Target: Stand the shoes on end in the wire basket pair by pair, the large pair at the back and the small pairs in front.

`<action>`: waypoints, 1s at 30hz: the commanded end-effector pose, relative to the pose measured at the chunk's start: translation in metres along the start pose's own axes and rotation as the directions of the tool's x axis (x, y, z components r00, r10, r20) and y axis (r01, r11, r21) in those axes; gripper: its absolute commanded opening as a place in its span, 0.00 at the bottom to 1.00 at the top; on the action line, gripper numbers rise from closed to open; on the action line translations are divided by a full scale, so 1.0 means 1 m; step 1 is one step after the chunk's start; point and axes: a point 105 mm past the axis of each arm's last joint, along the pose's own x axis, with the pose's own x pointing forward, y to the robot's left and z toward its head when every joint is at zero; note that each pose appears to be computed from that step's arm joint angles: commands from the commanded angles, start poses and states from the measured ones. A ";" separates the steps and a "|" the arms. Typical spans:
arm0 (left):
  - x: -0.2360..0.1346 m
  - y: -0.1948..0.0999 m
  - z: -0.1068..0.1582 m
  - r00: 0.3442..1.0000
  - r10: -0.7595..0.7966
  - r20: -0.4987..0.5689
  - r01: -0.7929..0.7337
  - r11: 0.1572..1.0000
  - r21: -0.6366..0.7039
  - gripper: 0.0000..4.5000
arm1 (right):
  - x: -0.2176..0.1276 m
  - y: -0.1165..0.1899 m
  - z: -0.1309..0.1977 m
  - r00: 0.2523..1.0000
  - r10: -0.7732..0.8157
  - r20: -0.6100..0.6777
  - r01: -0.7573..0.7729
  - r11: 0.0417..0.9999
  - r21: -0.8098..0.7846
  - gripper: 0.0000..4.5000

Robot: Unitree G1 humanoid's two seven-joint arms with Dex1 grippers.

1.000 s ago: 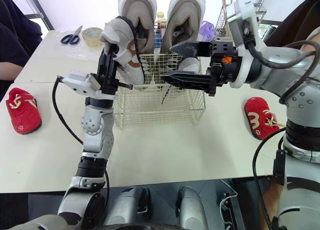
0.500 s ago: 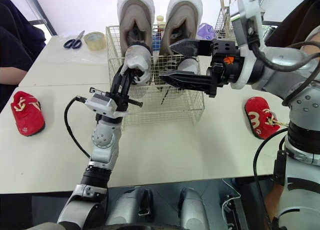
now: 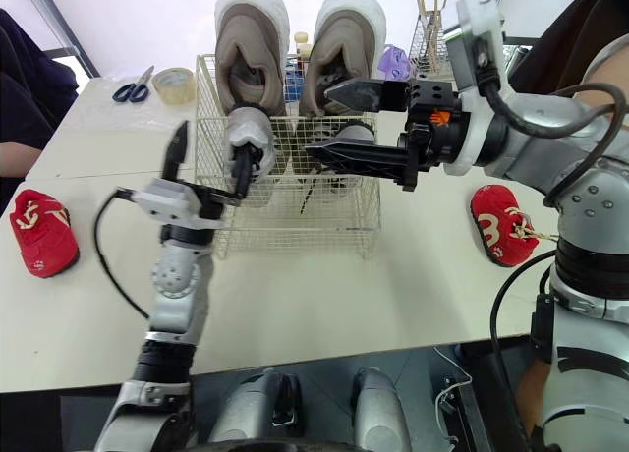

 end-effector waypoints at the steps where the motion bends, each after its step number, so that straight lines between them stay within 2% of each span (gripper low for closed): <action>1: -0.008 0.018 0.022 1.000 -0.024 0.002 0.024 1.000 0.000 1.00 | 0.004 0.001 0.005 0.998 0.047 0.034 -0.046 0.999 -0.026 1.00; 6: -0.027 0.029 0.028 0.993 -0.098 -0.071 0.100 0.995 0.027 1.00 | 0.010 -0.002 0.002 0.994 0.097 0.039 -0.096 0.995 -0.038 1.00; 11: -0.032 0.032 0.027 0.982 -0.137 -0.133 0.137 0.991 -0.003 1.00 | 0.017 -0.009 0.003 0.990 0.115 0.077 -0.112 0.993 -0.040 1.00; 13: -0.030 0.022 0.028 0.973 -0.187 -0.135 0.185 0.982 -0.031 1.00 | 0.018 -0.007 0.000 0.990 0.130 0.063 -0.127 0.991 -0.047 1.00; 18: -0.029 0.038 0.041 0.972 -0.155 -0.174 0.136 0.984 -0.115 1.00 | 0.016 -0.003 0.004 0.985 0.144 0.091 -0.140 0.989 -0.043 1.00; 22: -0.022 0.081 0.065 0.979 -0.062 -0.196 0.038 0.992 -0.123 1.00 | 0.006 -0.006 0.015 0.985 0.134 0.109 -0.129 0.990 -0.054 1.00; 26: -0.026 0.137 0.082 0.947 0.093 -0.307 -0.109 0.993 -0.034 1.00 | -0.001 -0.009 0.018 0.986 0.134 0.104 -0.128 0.990 -0.063 1.00; 29: -0.033 0.201 0.091 0.862 0.325 -0.389 -0.328 0.943 0.059 1.00 | -0.002 -0.012 0.016 0.985 0.139 0.099 -0.134 0.989 -0.063 1.00; 30: -0.037 0.222 0.089 0.805 0.391 -0.446 -0.386 0.916 0.108 1.00 | 0.000 -0.014 0.015 0.985 0.144 0.099 -0.138 0.988 -0.063 1.00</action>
